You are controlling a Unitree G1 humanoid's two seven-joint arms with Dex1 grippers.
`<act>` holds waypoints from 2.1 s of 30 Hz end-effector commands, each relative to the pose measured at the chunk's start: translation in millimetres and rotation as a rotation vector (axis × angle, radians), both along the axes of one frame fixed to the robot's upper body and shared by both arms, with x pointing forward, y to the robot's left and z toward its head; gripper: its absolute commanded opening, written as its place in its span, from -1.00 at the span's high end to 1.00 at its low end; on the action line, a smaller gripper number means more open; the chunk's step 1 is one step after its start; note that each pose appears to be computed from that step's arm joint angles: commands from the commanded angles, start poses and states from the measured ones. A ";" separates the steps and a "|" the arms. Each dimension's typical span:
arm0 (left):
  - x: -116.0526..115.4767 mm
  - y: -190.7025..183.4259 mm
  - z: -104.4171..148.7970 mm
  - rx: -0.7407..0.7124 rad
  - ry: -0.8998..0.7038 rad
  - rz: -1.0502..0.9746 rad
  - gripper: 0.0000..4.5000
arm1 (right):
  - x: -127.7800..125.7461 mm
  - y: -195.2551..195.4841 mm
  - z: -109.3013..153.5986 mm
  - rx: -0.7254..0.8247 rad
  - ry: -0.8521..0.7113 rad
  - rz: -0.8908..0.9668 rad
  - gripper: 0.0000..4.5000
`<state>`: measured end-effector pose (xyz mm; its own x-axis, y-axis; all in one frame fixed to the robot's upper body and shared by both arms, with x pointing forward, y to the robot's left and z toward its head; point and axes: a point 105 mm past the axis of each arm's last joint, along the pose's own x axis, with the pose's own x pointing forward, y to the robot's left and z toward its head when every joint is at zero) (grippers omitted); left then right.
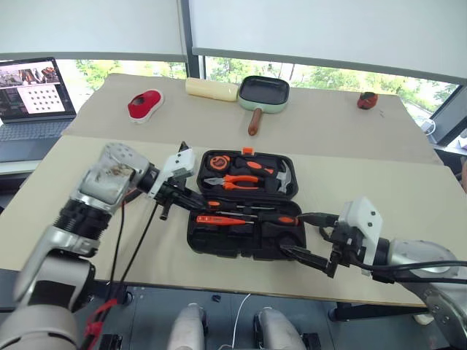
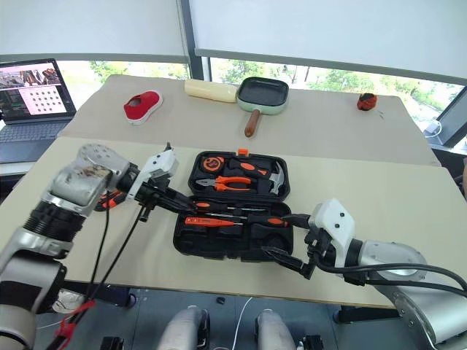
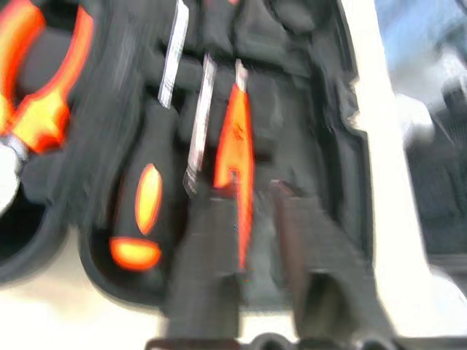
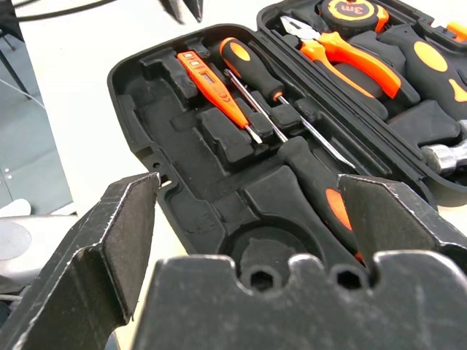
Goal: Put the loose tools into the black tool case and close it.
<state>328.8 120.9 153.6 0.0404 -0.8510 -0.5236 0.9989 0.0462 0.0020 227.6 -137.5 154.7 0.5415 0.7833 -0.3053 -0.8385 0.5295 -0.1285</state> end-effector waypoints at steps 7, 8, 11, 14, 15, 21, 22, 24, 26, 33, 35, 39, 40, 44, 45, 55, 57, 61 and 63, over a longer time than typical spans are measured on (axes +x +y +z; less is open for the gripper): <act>2.7 -10.3 -16.5 -0.093 -0.068 0.028 0.98 | 2.8 -0.3 13.0 -0.008 -0.038 0.023 -1.00; 1.9 -11.7 -18.3 -0.093 -0.069 0.023 0.98 | 3.3 -0.1 13.0 -0.008 -0.037 0.023 -1.00; 0.7 -15.8 -20.4 -0.104 -0.072 0.012 0.98 | 3.6 0.9 12.3 -0.007 -0.034 0.025 -1.00; -1.9 -20.5 -21.2 -0.116 -0.071 -0.010 0.98 | 4.0 1.0 11.9 -0.005 -0.033 0.025 -1.00; -3.3 -21.7 -21.7 -0.115 -0.070 -0.021 0.98 | 4.3 1.0 11.8 -0.005 -0.032 0.024 -1.00; -5.7 -19.2 -38.3 -0.038 -0.096 -0.051 0.98 | 5.3 1.9 12.2 0.004 -0.033 0.017 -1.00; -5.8 -18.3 -40.5 -0.027 -0.098 -0.054 0.98 | 5.3 2.2 12.2 0.004 -0.033 0.017 -1.00; -4.3 -16.9 -46.7 0.000 -0.113 -0.053 0.98 | 5.1 2.8 11.8 0.005 -0.032 0.016 -1.00; -1.8 -14.9 -53.0 0.028 -0.128 -0.047 0.98 | 4.9 3.2 11.7 0.007 -0.031 0.016 -1.00; -0.2 -12.4 -62.1 0.046 -0.129 -0.048 0.98 | 4.6 3.4 12.2 0.011 -0.028 0.015 -1.00; -0.7 -11.9 -63.7 0.046 -0.125 -0.046 0.98 | 4.8 3.3 12.4 0.012 -0.027 0.015 -1.00; -2.5 -7.7 -56.8 0.011 -0.129 -0.030 0.98 | 4.9 4.3 12.2 0.014 -0.025 0.019 -1.00; -2.9 -6.1 -50.3 -0.012 -0.133 -0.020 0.98 | 4.9 4.7 12.2 0.014 -0.025 0.021 -1.00; -8.7 3.7 -9.9 -0.117 -0.182 0.044 0.98 | 8.4 6.0 13.7 0.015 -0.019 0.046 -1.00; -12.2 6.5 -1.1 -0.134 -0.195 0.058 0.98 | 10.0 6.3 13.9 0.014 -0.016 0.057 -1.00; -25.4 -8.3 0.7 -0.173 -0.185 0.108 0.98 | 24.7 12.9 16.5 0.014 -0.014 0.124 -1.00; -18.9 -12.3 -6.3 -0.165 -0.173 0.123 0.98 | 22.6 13.2 16.7 0.015 -0.014 0.126 -1.00; -10.1 -17.0 -19.6 -0.142 -0.141 0.130 0.98 | 16.3 12.3 14.7 0.010 -0.010 0.122 -1.00; -10.5 -17.7 -26.1 -0.125 -0.128 0.115 0.98 | 13.8 12.5 13.8 0.009 -0.009 0.119 -1.00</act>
<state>317.2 106.8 124.3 0.2134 -0.8948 -0.3922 0.9770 0.1967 0.0826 244.6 -126.3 155.3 0.4331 0.8402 -0.3264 -0.8978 0.4344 -0.0730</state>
